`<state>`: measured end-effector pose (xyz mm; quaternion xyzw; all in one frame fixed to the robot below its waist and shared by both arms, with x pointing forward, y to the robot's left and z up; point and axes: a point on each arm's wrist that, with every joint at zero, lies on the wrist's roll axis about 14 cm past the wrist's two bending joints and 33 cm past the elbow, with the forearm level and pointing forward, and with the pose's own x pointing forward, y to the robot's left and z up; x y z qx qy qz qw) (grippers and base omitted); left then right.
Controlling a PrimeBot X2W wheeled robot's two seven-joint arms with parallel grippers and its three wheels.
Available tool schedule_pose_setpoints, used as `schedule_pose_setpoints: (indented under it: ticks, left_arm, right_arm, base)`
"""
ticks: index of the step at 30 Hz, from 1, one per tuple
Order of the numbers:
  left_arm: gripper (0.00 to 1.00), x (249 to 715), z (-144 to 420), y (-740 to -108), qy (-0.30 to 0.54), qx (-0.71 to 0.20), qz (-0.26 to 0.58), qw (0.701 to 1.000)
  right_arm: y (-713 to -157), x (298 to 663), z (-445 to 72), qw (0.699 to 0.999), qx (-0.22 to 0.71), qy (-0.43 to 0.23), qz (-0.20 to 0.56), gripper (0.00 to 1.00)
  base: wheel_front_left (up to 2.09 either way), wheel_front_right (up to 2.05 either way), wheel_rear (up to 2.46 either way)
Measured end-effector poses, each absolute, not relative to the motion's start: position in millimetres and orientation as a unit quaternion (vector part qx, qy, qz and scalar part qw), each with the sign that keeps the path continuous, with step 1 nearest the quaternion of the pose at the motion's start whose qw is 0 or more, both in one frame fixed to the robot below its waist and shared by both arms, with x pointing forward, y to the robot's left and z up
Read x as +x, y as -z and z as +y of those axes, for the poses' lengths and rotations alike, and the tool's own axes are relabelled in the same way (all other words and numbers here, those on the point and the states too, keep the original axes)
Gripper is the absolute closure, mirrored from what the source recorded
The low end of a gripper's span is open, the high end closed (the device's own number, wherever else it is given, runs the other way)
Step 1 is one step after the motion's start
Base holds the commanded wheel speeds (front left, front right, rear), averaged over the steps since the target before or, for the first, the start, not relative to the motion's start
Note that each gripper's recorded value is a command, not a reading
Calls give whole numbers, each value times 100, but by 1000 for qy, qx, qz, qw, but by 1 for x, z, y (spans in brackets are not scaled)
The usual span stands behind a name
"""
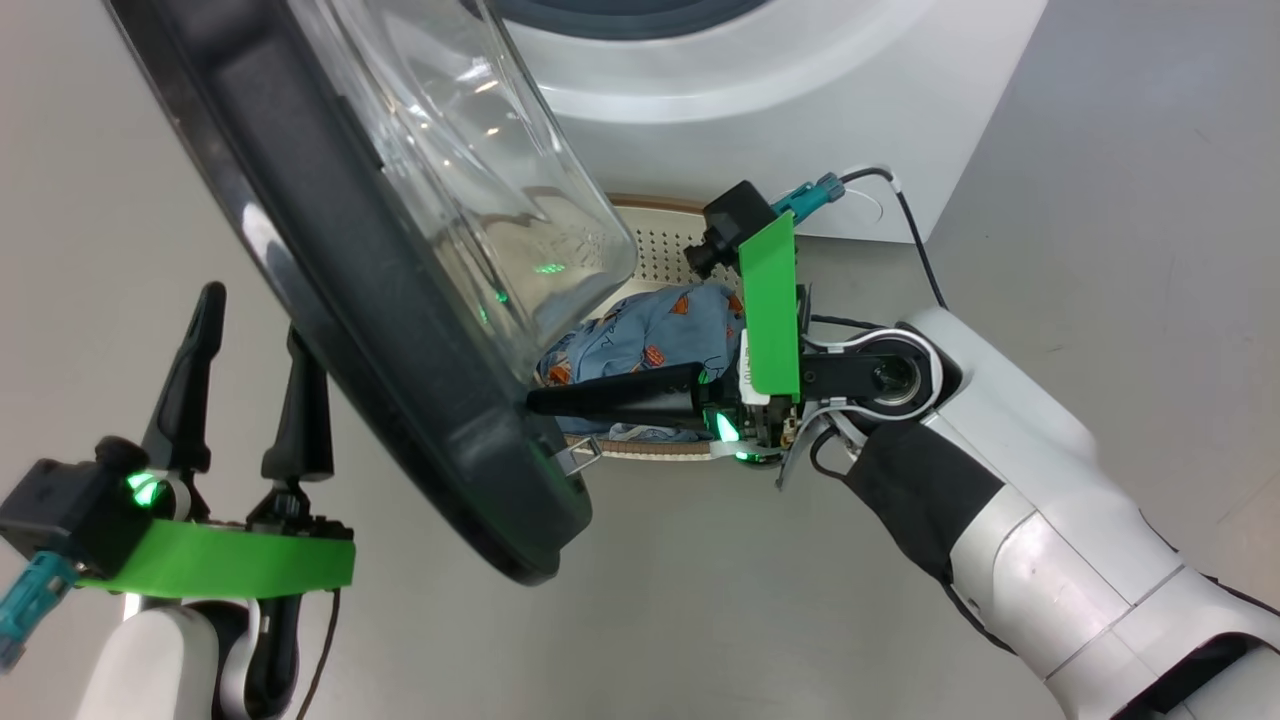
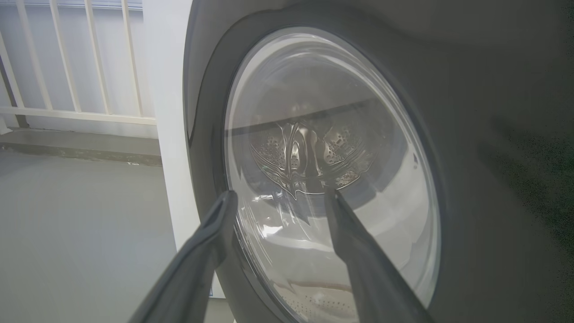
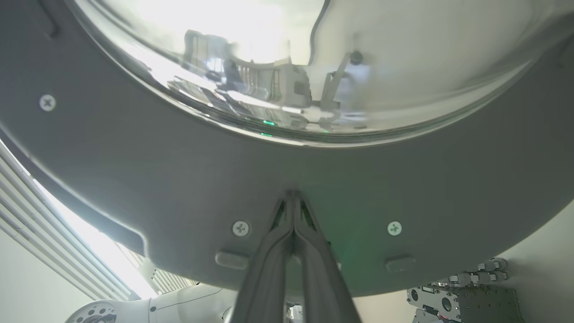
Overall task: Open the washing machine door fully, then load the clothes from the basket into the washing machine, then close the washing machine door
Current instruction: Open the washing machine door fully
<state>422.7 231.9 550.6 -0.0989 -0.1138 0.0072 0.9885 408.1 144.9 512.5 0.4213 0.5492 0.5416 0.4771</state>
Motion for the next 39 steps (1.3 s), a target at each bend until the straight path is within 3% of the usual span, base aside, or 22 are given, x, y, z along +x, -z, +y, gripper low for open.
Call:
schedule_pose_setpoints:
  ticks: [11,39]
  left_arm:
    - [0,422,233,-549,-10,-97,-112,989]
    - [0,390,228,-552,-6,-99,-111,989]
  right_arm:
    - [-526,404,146,466,443,-549,535,100]
    - [-551,383,76,520,526,-489,463,100]
  base:
    - [0,0,0]
    - [0,0,0]
